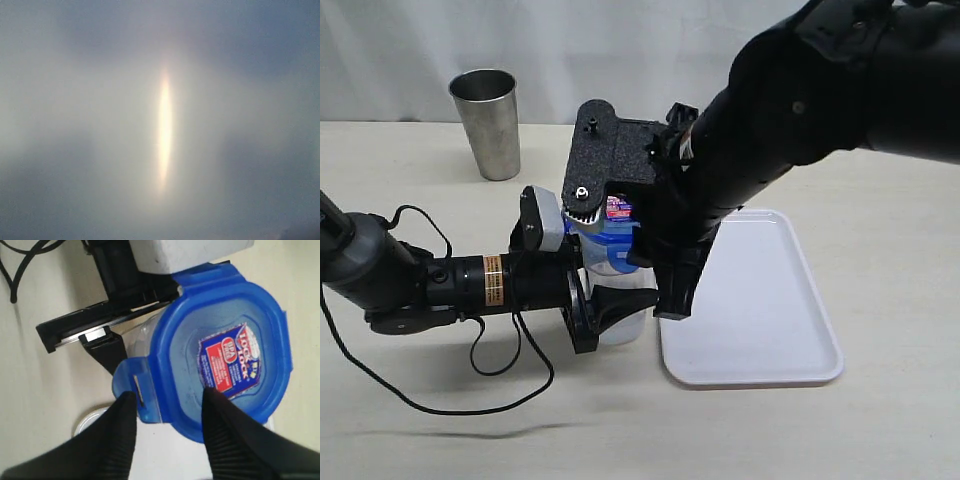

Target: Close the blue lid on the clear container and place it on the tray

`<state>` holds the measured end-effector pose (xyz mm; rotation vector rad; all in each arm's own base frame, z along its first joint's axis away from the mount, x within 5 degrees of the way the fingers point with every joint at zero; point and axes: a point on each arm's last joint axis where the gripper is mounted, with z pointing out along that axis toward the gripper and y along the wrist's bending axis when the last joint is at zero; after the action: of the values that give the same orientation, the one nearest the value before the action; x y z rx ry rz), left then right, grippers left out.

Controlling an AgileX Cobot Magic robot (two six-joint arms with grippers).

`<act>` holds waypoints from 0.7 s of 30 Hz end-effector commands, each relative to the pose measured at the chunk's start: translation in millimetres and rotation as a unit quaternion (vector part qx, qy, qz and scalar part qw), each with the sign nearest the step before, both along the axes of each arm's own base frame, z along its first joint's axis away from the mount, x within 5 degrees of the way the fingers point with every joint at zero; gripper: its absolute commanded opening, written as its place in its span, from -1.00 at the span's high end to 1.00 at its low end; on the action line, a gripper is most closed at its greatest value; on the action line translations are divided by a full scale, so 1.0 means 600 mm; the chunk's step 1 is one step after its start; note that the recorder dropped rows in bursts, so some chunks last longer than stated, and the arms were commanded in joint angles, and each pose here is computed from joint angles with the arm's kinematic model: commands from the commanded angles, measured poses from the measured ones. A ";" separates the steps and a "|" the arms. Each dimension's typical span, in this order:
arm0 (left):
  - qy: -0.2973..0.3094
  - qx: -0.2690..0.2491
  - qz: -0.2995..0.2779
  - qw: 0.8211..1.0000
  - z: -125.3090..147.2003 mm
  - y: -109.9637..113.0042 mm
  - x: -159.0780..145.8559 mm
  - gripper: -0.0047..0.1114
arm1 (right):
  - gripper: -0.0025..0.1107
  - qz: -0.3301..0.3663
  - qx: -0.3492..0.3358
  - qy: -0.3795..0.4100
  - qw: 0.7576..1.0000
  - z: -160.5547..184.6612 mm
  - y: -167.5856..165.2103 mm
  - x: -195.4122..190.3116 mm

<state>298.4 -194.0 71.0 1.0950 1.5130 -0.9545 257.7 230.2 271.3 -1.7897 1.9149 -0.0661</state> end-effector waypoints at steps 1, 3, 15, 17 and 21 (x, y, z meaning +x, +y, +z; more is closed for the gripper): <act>-0.004 -0.007 -0.003 1.000 0.006 -0.006 0.000 0.92 | 0.28 0.004 0.004 -0.015 1.000 -0.015 0.001 0.000; -0.004 -0.007 -0.003 1.000 0.006 -0.006 0.000 0.92 | 0.28 0.010 0.003 -0.017 1.000 -0.021 0.000 -0.002; -0.004 -0.007 -0.003 1.000 0.006 -0.006 0.000 0.92 | 0.28 0.056 -0.026 -0.025 0.998 -0.074 -0.002 -0.005; -0.004 -0.007 -0.003 1.000 0.006 -0.006 0.000 0.92 | 0.28 0.057 -0.038 -0.012 0.998 -0.094 0.002 -0.001; -0.003 -0.007 -0.004 1.000 0.006 -0.006 0.000 0.92 | 0.28 0.059 -0.046 -0.011 0.997 -0.102 0.003 0.002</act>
<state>304.3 -191.4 71.0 1.0353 1.5485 -0.9218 261.1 233.5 239.1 -1.8625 1.7052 -0.1537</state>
